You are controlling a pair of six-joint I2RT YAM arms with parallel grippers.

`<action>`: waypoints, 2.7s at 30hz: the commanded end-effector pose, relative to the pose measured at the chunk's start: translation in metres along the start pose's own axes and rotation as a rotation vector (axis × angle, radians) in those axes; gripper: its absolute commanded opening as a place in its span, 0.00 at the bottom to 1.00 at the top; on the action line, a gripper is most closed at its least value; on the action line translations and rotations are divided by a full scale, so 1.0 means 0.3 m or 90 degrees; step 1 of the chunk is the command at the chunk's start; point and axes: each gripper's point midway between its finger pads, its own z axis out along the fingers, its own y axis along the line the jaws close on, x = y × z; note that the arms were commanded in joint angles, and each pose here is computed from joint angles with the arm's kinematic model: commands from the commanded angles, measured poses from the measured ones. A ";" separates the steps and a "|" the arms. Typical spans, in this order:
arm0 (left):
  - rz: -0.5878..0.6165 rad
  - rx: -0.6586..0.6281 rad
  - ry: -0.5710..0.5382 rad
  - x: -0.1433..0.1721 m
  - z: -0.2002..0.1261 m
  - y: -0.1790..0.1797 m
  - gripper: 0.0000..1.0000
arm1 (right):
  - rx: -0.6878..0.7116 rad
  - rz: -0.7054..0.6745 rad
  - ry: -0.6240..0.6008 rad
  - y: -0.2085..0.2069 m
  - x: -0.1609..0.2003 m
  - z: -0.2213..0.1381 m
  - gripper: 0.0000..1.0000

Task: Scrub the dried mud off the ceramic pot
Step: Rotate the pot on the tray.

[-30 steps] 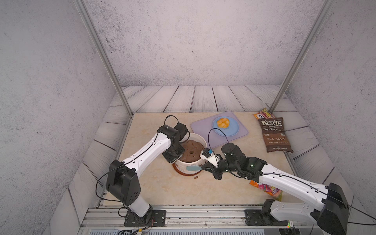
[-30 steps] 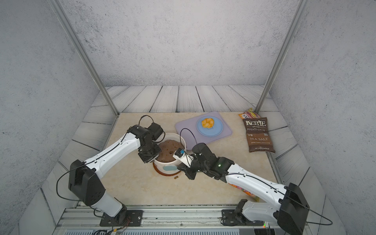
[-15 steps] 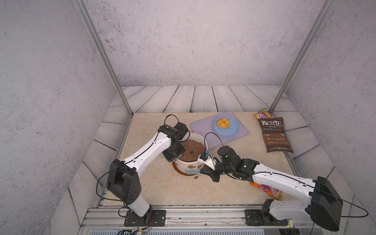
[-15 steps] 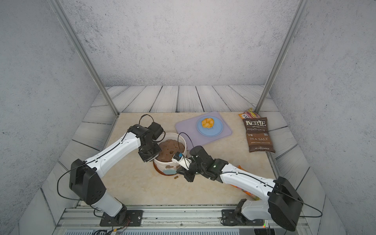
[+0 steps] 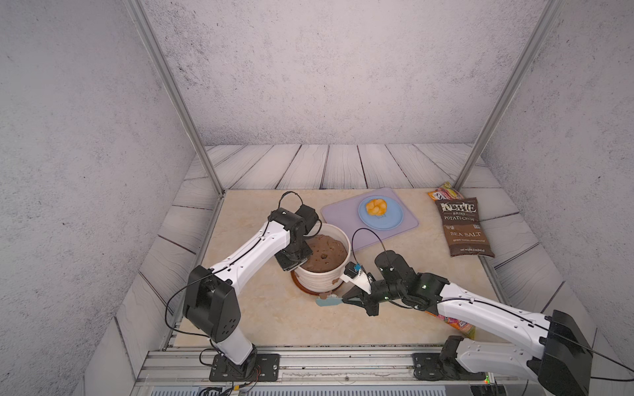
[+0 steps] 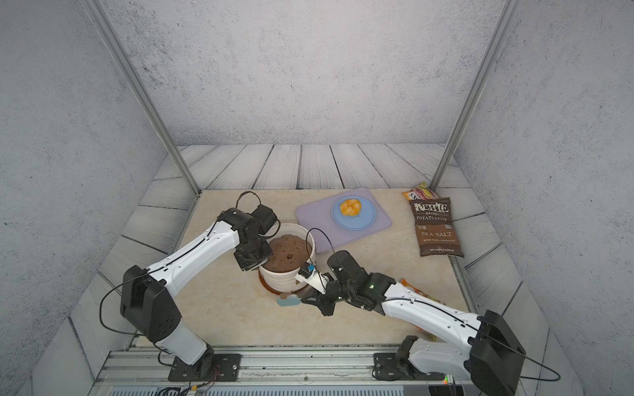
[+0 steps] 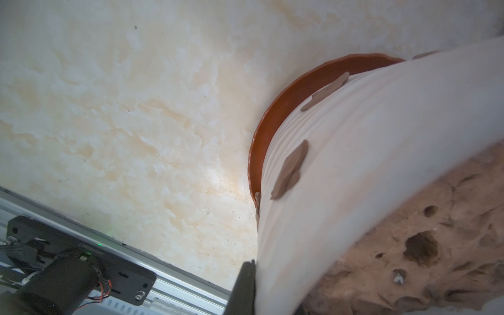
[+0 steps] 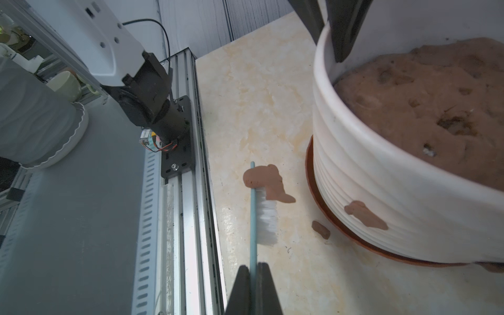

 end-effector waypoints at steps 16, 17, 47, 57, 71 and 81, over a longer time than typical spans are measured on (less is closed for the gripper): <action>0.173 -0.026 -0.107 -0.130 -0.015 -0.030 0.00 | 0.036 -0.033 0.019 -0.024 -0.051 -0.031 0.00; 0.182 -0.024 -0.107 -0.132 -0.014 -0.035 0.00 | 0.050 -0.046 0.015 -0.035 -0.063 -0.039 0.00; 0.308 0.006 -0.103 -0.132 -0.019 -0.071 0.00 | 0.181 -0.058 0.040 -0.318 0.022 0.035 0.00; 0.332 -0.001 -0.109 -0.146 -0.016 -0.069 0.00 | 0.124 -0.037 0.056 -0.243 0.106 0.051 0.00; 0.442 -0.045 -0.149 -0.219 -0.033 -0.097 0.00 | -0.026 -0.043 0.009 0.006 -0.014 -0.005 0.00; 0.440 -0.012 -0.155 -0.216 -0.080 -0.117 0.01 | 0.002 -0.066 0.009 -0.009 -0.044 -0.024 0.00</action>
